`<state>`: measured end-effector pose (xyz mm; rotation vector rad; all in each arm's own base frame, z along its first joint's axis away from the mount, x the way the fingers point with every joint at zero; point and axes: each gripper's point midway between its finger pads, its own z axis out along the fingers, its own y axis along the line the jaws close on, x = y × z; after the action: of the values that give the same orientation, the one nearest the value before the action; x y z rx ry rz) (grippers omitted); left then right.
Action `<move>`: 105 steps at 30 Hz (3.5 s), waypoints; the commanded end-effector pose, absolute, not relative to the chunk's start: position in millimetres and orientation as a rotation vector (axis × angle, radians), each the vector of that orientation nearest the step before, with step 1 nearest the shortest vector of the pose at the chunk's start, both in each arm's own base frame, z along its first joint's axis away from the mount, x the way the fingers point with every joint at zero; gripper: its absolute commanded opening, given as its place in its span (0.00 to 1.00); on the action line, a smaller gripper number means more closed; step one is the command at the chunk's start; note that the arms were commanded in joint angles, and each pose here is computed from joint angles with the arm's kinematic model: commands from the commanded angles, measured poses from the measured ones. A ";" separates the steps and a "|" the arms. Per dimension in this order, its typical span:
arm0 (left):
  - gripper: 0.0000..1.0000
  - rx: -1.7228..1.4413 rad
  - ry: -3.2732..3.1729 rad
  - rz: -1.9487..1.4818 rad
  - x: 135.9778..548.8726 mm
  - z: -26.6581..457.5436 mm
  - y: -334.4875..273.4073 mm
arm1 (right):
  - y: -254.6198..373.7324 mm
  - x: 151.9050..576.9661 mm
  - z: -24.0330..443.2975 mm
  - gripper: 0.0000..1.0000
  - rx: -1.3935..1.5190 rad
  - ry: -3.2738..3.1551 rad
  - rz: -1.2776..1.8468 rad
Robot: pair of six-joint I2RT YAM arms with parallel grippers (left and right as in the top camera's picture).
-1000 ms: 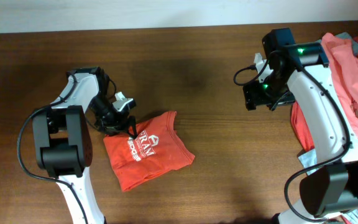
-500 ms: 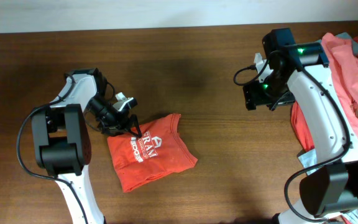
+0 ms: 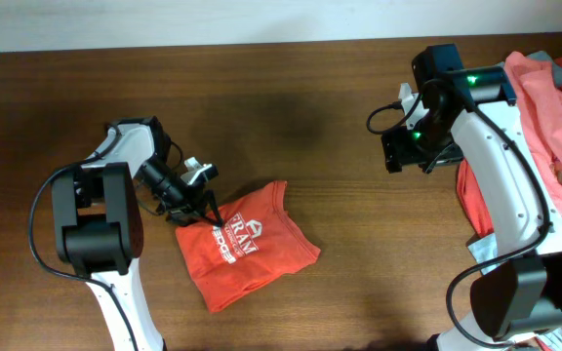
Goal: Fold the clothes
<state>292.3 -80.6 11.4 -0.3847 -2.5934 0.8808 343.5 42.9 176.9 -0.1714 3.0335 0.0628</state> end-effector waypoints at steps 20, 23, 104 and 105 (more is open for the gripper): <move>0.01 -0.137 -2.808 0.854 359.1 4.1 -49.5 | 43.1 339.3 175.0 0.76 -0.180 3.052 0.074; 0.01 0.131 -2.970 0.837 406.8 18.8 -3.3 | 43.1 339.0 174.9 0.77 -0.180 3.053 0.074; 1.00 -0.506 -3.948 0.233 268.0 240.3 -47.8 | 19.0 192.3 292.8 0.99 -0.041 2.201 0.110; 1.00 -0.504 -3.939 0.233 263.2 235.3 -47.3 | 18.6 185.9 291.2 0.99 -0.041 2.195 0.110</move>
<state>278.8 -50.5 262.0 -0.5389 -3.9725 0.2523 201.3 22.9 298.0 -0.0664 2.2156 0.1227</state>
